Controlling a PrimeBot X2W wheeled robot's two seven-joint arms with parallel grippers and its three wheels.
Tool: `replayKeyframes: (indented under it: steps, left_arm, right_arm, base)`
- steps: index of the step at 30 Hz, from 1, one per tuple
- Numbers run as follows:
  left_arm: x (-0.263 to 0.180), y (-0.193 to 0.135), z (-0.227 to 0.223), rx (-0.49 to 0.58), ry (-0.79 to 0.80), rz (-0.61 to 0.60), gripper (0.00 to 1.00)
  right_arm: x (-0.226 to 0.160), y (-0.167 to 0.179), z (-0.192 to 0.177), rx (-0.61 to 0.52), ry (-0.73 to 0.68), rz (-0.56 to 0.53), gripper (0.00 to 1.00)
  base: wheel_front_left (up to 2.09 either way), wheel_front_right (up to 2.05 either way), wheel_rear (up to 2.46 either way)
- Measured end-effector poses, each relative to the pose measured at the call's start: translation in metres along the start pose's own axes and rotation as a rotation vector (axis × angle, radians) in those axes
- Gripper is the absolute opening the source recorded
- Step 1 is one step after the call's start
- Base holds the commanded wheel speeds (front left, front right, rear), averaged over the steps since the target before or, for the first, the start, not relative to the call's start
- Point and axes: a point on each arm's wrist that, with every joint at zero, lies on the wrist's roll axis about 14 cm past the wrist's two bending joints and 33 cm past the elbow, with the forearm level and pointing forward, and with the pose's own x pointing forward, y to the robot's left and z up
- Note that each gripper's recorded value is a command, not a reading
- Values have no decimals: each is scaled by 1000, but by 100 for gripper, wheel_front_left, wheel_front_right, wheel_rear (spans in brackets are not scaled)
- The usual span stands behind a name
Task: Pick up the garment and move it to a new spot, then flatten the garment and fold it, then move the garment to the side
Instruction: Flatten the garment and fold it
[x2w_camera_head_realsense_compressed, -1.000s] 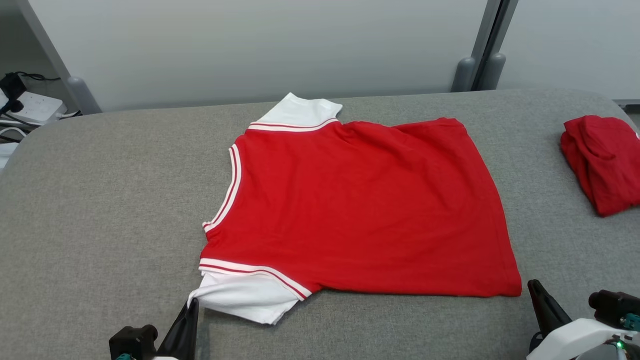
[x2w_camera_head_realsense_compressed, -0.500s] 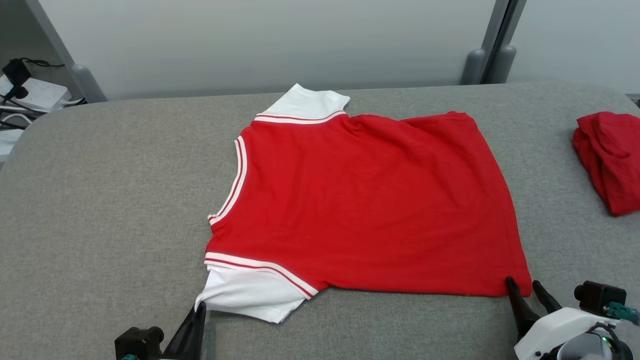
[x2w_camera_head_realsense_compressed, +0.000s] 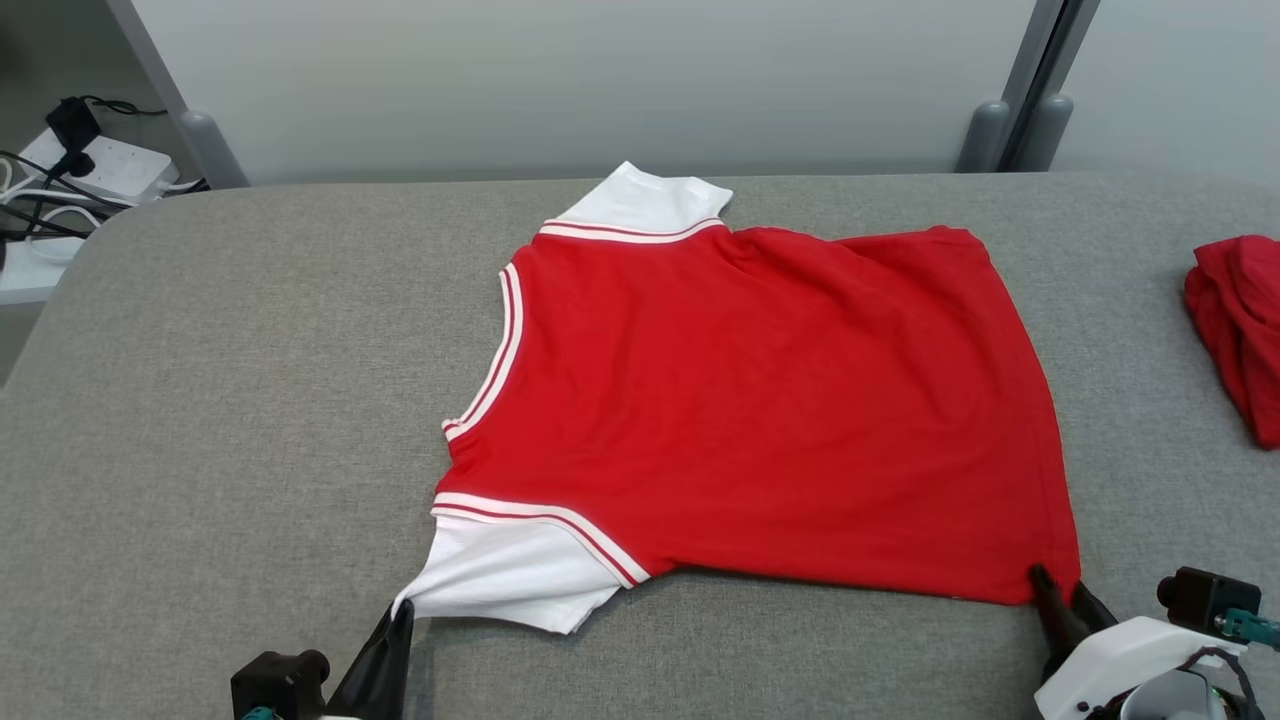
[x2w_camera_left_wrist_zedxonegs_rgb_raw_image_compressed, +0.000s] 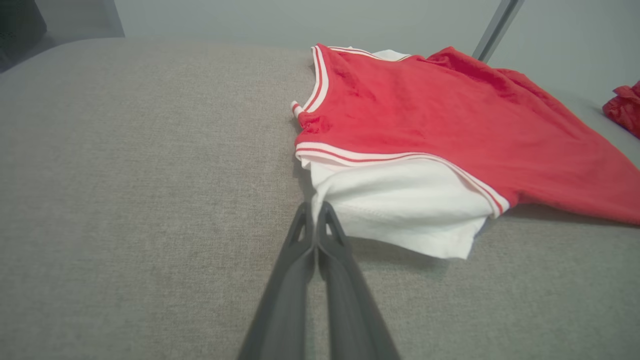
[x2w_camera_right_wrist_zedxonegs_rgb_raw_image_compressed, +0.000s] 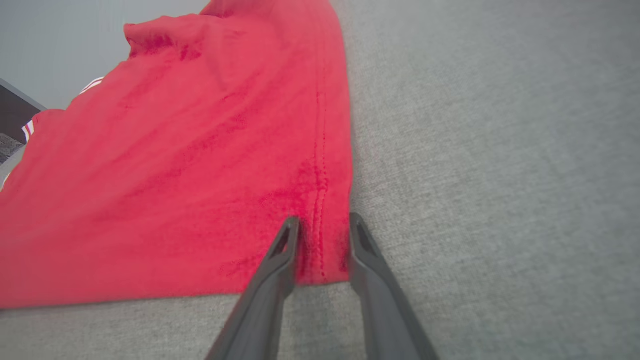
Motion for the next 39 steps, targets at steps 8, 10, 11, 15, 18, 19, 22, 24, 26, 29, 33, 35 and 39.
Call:
replayKeyframes:
  steps: [8,10,11,15,18,19,22,24,26,29,33,35,39]
  left_arm:
    - [1,0,3,1,-8,3,0]
    - [2,-2,2,2,-7,-1,0]
    - [2,-2,2,2,-8,-4,0]
    - [3,-5,2,5,-7,-12,0]
    - [3,-5,5,8,-15,-16,0]
    - [3,-6,7,8,-24,-18,0]
    - [4,-9,19,-19,-59,-30,0]
    - [4,-13,33,-29,-101,-45,0]
    - [4,-16,50,-26,-150,-63,0]
    - [0,-21,78,-21,-227,-92,0]
    - [-20,-27,93,-7,-228,-117,0]
    - [-28,-29,94,6,-205,-129,0]
    - [-44,-34,85,52,-119,-166,0]
  right_arm:
    - [-6,-3,-4,26,-4,-10,49]
    - [-7,-5,-6,28,-3,-15,25]
    - [-8,-5,-6,29,-3,-17,0]
    - [-10,-3,-8,20,2,-7,0]
    - [-11,-2,-5,5,-2,5,0]
    - [-11,-2,-4,0,-5,9,0]
    - [-15,-1,2,-24,-26,32,0]
    - [-18,1,11,-33,-56,49,0]
    - [-21,1,20,-48,-84,64,0]
    - [-29,-1,24,-67,-101,77,0]
    - [-39,-5,25,-96,-83,94,0]
    - [-42,-3,23,-104,-58,111,0]
    - [-51,-7,18,-110,-5,119,0]
  base:
    - [0,0,0]
    - [0,0,0]
    - [0,0,0]
    - [0,0,0]
    - [0,0,0]
    - [0,0,0]
    - [0,0,0]
    - [0,0,0]
    - [0,0,0]
    - [0,0,0]
    - [0,0,0]
    - [0,0,0]
    - [0,0,0]
